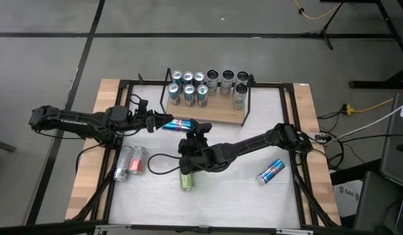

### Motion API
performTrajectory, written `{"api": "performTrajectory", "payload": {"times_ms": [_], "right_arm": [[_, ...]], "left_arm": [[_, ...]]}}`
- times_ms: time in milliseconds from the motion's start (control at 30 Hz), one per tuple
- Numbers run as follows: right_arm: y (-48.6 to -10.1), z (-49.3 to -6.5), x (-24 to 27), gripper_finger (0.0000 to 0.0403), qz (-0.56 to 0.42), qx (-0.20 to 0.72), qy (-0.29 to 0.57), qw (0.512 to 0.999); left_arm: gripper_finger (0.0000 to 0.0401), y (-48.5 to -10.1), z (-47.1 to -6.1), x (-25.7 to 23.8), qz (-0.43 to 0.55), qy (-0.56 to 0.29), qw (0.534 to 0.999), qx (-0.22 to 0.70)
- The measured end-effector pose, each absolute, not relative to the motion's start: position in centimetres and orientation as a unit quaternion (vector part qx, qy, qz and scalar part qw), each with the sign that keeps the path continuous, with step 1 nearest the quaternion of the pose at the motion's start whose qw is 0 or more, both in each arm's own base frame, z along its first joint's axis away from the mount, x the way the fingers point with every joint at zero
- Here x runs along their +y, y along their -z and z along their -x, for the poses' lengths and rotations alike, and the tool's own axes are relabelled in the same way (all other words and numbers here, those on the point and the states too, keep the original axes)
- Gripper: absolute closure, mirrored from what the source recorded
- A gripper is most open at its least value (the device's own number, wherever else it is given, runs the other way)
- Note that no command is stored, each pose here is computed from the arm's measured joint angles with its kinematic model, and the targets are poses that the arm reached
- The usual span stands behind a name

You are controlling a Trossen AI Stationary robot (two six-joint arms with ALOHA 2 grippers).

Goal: Place canned beverage on shelf
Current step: Put the blue soda can on the shelf aligned with the other blue soda cans

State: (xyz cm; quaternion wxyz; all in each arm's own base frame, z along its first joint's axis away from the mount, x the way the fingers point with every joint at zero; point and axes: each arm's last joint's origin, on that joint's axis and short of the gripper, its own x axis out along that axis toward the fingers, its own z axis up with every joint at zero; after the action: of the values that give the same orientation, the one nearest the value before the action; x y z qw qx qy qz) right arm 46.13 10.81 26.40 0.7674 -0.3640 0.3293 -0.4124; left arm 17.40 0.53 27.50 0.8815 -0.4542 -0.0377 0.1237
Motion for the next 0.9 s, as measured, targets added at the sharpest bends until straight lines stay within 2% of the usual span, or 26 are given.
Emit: {"api": "performTrajectory", "payload": {"times_ms": [300, 700, 900], "right_arm": [[-26.39, -46.11, 10.72, 0.0165, 0.366, 0.328, 0.421, 0.763], [-26.49, -46.07, 10.57, 0.0164, 0.371, 0.323, 0.44, 0.752], [-26.48, -46.07, 10.6, 0.0164, 0.4, 0.34, 0.424, 0.738]], "left_arm": [[0.0149, -27.48, -17.4, 0.47, 0.457, -0.116, 0.881, -0.032], [0.0096, -27.02, -17.41, 0.28, 0.456, -0.099, 0.885, 0.004], [0.0089, -26.99, -17.41, 0.29, 0.455, -0.102, 0.885, 0.004]]}}
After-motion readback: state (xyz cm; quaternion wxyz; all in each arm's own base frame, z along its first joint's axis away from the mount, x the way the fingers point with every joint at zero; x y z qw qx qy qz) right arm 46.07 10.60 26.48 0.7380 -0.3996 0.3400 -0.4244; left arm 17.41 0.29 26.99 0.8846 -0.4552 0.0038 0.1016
